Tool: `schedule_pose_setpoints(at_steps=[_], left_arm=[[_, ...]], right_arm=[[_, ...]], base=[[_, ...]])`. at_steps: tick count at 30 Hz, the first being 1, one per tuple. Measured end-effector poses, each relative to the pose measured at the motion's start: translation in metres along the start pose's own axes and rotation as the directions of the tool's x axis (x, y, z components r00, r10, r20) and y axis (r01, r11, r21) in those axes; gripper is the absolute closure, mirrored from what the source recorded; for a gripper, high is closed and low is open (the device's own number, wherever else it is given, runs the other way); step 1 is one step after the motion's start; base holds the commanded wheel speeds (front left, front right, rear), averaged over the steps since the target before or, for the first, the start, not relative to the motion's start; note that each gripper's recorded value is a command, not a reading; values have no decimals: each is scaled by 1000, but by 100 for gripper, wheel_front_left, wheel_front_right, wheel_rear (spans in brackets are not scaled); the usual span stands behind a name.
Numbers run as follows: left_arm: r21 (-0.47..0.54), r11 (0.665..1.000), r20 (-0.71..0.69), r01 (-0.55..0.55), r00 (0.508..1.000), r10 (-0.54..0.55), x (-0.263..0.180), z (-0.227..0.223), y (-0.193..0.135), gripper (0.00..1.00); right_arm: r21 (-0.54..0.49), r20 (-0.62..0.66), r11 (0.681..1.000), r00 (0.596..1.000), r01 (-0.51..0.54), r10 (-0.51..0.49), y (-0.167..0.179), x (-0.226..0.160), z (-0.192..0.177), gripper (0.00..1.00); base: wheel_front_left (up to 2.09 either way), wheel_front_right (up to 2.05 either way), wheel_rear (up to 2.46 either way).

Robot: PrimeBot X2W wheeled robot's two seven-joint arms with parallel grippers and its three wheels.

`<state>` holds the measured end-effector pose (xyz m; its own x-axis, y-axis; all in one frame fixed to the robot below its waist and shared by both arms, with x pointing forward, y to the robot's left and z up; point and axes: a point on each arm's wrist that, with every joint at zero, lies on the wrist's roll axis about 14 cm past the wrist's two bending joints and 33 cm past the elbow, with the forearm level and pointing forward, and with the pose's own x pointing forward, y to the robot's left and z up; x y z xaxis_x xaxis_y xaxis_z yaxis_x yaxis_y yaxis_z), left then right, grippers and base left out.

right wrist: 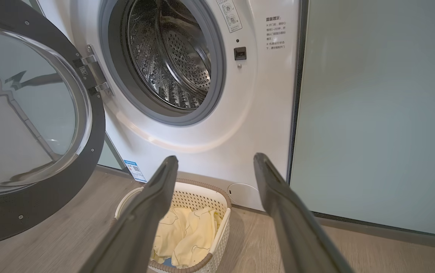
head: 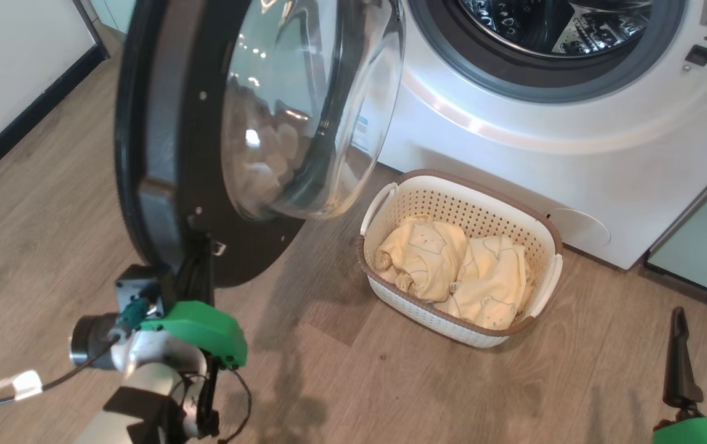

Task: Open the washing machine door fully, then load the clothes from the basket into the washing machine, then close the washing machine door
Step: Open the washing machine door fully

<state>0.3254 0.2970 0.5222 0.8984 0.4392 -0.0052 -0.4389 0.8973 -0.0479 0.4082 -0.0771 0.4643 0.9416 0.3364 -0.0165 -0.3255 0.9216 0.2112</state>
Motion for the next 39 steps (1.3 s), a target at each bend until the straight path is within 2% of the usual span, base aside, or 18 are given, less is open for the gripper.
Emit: schedule_pose_setpoints(at_steps=[17,39], left_arm=[[48,987,-19,-154,988,155,21,-13,54,100],[135,976,16,-172,985,171,73,0,82,100]], right_arm=[[-13,-32,1000,999,4,-5,-4,3,-12,0],[-38,-88,998,995,-55,52,-3,31,-31,0]], base=[[0,0,0],[0,0,0]])
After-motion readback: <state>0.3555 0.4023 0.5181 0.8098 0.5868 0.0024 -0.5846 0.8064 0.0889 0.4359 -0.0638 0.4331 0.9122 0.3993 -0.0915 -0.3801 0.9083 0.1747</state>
